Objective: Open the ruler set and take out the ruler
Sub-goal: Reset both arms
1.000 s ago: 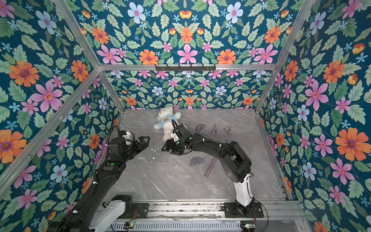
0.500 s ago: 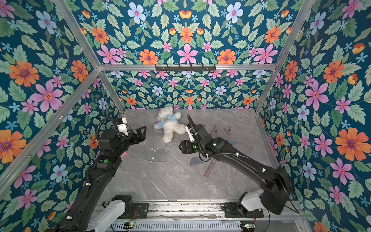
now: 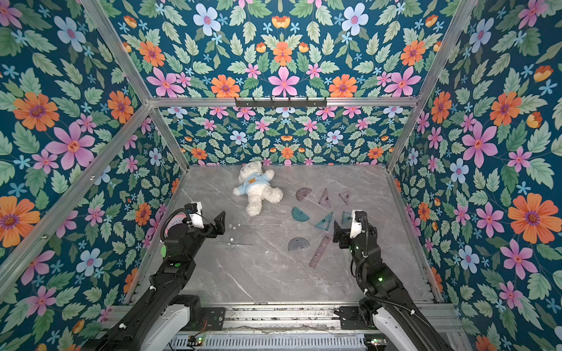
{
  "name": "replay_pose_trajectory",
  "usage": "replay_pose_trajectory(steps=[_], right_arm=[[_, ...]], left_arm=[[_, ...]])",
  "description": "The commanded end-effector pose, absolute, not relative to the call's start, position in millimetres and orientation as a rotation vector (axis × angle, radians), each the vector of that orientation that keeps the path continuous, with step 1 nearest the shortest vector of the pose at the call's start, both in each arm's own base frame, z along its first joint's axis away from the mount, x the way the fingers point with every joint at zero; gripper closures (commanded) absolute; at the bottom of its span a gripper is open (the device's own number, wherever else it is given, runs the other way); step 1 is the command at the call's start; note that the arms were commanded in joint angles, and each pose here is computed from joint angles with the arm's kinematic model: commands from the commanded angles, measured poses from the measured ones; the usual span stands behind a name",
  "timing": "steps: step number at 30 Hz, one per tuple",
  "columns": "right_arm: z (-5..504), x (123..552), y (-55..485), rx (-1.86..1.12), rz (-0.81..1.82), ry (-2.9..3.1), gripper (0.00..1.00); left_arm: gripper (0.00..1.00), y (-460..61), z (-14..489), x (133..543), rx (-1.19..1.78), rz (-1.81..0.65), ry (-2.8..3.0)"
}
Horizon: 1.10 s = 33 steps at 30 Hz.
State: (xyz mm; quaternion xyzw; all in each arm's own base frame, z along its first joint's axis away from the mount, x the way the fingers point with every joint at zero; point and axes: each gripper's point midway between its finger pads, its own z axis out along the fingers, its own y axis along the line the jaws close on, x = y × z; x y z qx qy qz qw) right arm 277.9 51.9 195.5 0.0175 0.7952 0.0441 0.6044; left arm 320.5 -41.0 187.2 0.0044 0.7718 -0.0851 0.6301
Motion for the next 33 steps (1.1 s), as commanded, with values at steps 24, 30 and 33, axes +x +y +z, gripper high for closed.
replay_pose_trajectory(steps=[24,30,33], right_arm=[[110,359,-12,0.114,0.062,1.821,0.06],[98,375,-12,0.119,0.069,1.898,0.05],[97,377,-12,0.117,0.078,1.904,0.04]], left_arm=[[0.01,-31,123,382,0.060,-0.061,1.820],[0.01,14,123,386,-0.036,0.141,1.820],[0.01,8,125,388,-0.019,0.068,1.795]])
